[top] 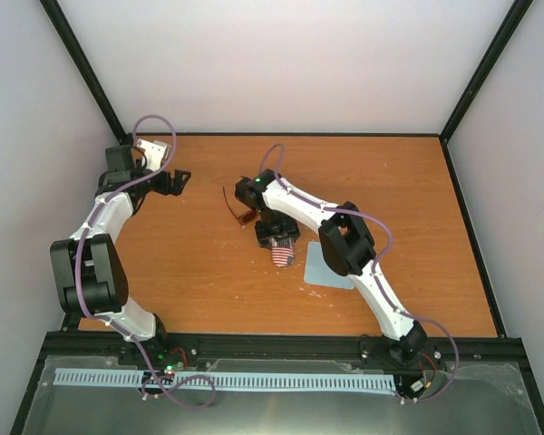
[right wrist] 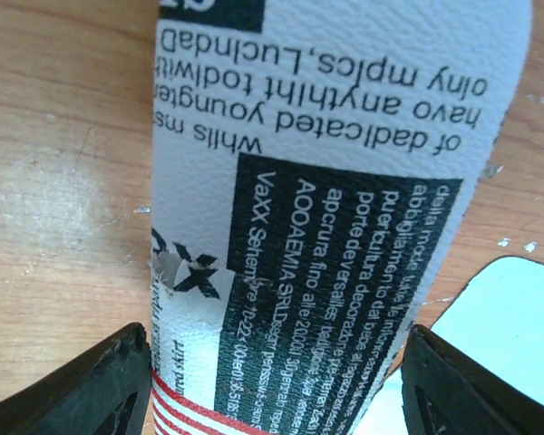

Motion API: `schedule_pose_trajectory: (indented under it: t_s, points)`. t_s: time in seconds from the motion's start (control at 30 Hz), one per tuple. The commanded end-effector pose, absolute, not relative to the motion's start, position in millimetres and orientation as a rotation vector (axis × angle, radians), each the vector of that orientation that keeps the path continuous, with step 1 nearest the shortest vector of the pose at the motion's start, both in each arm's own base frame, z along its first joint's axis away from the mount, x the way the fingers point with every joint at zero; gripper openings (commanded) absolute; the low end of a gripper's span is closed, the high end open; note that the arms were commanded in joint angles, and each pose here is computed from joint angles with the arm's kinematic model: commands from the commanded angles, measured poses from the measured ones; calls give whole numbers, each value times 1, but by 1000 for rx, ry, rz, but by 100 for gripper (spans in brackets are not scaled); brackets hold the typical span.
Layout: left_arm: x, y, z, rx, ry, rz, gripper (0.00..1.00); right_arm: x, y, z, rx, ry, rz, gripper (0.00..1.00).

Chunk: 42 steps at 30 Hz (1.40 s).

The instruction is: Organize the sunglasses

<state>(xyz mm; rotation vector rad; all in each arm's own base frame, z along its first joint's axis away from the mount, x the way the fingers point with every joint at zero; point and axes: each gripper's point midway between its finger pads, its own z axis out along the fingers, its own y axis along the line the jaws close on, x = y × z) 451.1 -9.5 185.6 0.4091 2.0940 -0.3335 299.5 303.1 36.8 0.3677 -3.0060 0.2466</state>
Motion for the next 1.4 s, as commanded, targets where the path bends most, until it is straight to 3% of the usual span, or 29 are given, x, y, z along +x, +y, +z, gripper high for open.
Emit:
schedule_pose_trajectory:
  t_s: [0.0, 0.27, 0.43, 0.6, 0.73, 0.9, 1.0, 1.17, 1.37]
  points:
    - [448, -8, 198, 420, 2058, -315, 100, 296, 292, 28, 358, -2981, 352, 73]
    - [453, -8, 204, 425, 2026, -304, 99, 296, 278, 24, 375, -2973, 448, 65]
    - [452, -9, 203, 421, 2027, -319, 99, 295, 274, 24, 385, -2969, 475, 45]
    - [451, -17, 206, 455, 2007, -365, 99, 302, 281, 46, 435, -3027, 406, 42]
    - [442, -43, 214, 532, 1965, -508, 100, 308, 317, 89, 567, -3127, -38, 42]
    - [416, -104, 211, 693, 1953, -709, 100, 298, 355, 146, 674, -2997, -1007, 44]
    - [403, -135, 214, 758, 1927, -826, 99, 298, 358, 176, 701, -2847, -1408, 43]
    - [395, -161, 218, 804, 1910, -917, 100, 294, 361, 196, 789, -2662, -1643, 38]
    - [385, -184, 220, 871, 1887, -1002, 99, 302, 369, 196, 805, -2579, -1707, 36]
